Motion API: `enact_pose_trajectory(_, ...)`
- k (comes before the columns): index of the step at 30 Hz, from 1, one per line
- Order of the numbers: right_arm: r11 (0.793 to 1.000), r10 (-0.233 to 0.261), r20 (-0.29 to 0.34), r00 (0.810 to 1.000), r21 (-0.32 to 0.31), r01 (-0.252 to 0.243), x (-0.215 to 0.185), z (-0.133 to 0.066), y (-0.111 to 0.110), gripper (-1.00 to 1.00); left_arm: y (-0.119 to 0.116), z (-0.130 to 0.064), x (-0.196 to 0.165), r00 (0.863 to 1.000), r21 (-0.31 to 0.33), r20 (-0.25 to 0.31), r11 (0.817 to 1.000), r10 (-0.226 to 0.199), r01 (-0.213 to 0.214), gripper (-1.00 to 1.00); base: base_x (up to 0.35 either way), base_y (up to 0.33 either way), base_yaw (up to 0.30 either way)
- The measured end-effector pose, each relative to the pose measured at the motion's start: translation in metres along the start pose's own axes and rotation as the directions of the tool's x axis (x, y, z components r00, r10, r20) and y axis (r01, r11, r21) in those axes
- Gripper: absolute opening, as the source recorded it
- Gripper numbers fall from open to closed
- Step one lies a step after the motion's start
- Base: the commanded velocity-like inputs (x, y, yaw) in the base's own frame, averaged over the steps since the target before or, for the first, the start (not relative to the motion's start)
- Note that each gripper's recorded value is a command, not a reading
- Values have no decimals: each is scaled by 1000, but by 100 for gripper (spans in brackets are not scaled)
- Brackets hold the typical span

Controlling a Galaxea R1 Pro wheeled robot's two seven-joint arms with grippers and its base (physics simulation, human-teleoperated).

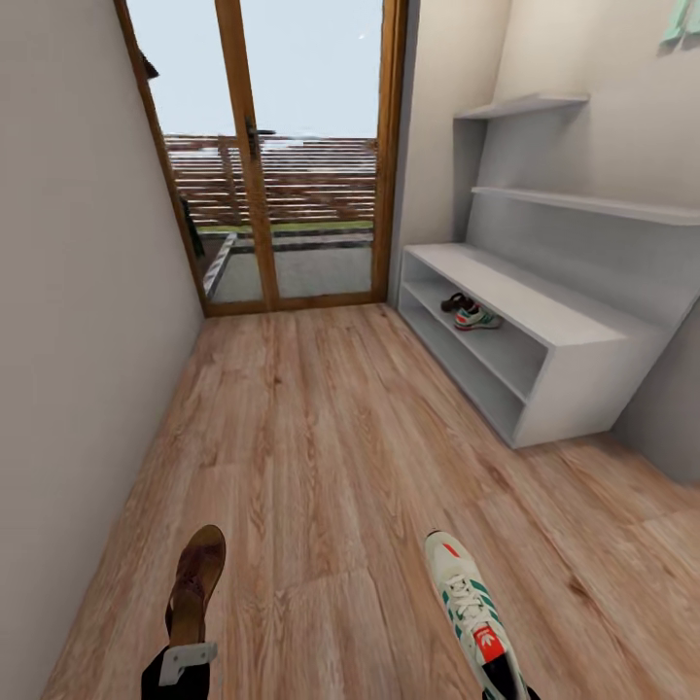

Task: Pick up the two gym shoes and the two sandals from the corridor floor and place them onto the hallstand (shoe rack) in the corridor, making sure they are on the rack and not on the floor. Arrange them so the two gym shoes are next to each other and the two sandals are next to each other.

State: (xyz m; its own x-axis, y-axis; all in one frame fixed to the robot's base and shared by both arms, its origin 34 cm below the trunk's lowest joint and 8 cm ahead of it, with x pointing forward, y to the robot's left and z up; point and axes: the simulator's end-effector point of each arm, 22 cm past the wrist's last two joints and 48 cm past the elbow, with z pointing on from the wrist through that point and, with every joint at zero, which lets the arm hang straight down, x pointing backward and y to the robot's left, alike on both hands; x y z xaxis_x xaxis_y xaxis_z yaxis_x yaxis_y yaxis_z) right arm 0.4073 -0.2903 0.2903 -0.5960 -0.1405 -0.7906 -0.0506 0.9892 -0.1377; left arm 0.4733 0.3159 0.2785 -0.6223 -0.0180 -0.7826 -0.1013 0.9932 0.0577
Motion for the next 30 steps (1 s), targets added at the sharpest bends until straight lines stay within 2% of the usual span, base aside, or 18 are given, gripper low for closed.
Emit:
enact_pose_trajectory(20,1000,-3,0,1000,-4,3,0,0,1,-100,0,0,0,1000,0,-1,1000,0,0,-100,319,125,0)
enact_pose_trajectory(30,1000,-4,0,1000,-4,4,0,0,1,-100,0,0,0,1000,1,0,1000,0,0,-100,337,9,0)
